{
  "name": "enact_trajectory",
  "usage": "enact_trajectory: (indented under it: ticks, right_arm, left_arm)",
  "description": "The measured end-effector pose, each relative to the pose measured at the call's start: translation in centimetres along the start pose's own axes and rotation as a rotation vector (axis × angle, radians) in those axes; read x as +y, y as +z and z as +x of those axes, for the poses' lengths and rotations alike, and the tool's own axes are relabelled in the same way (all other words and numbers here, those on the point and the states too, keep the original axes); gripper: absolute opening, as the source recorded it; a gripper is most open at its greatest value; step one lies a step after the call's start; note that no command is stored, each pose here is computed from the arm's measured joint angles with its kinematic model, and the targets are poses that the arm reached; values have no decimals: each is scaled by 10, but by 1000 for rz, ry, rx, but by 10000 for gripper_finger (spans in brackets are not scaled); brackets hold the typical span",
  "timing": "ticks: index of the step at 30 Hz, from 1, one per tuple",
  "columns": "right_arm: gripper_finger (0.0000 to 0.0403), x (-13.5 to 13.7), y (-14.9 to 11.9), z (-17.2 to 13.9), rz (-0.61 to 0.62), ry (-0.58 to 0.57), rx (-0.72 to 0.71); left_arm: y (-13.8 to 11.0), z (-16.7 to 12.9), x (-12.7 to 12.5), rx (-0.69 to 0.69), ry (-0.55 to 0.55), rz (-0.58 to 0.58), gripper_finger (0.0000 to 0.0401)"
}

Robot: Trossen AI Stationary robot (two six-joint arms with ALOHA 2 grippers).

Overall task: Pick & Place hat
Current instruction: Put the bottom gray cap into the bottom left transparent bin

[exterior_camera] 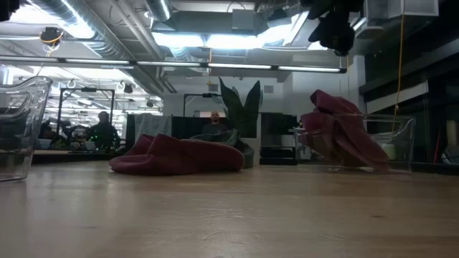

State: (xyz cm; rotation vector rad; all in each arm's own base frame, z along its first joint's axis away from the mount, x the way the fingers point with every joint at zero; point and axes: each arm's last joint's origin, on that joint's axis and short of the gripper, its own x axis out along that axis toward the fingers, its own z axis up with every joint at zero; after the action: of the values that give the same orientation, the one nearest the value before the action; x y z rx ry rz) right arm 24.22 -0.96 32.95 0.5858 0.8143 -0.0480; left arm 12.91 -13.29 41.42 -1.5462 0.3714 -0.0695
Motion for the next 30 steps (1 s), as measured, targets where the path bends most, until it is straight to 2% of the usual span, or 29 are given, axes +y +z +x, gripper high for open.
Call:
enact_trajectory:
  ticks: [8, 16, 26, 30]
  right_arm:
    - [185, 0, 0, 0, -93, 0, 0]
    - [185, -1, -1, 1, -158, -1, 2]
    - [185, -12, -16, 15, -195, -34, 83]
    - [185, -15, -19, 16, -190, -45, 111]
  left_arm:
    - [-2, -3, 7, 95, 120, -251, 17]
    - [-3, -3, 15, 92, 218, -423, 17]
    - [0, 20, 16, 18, 207, -459, 17]
    - [5, 35, 18, -37, 220, -399, 17]
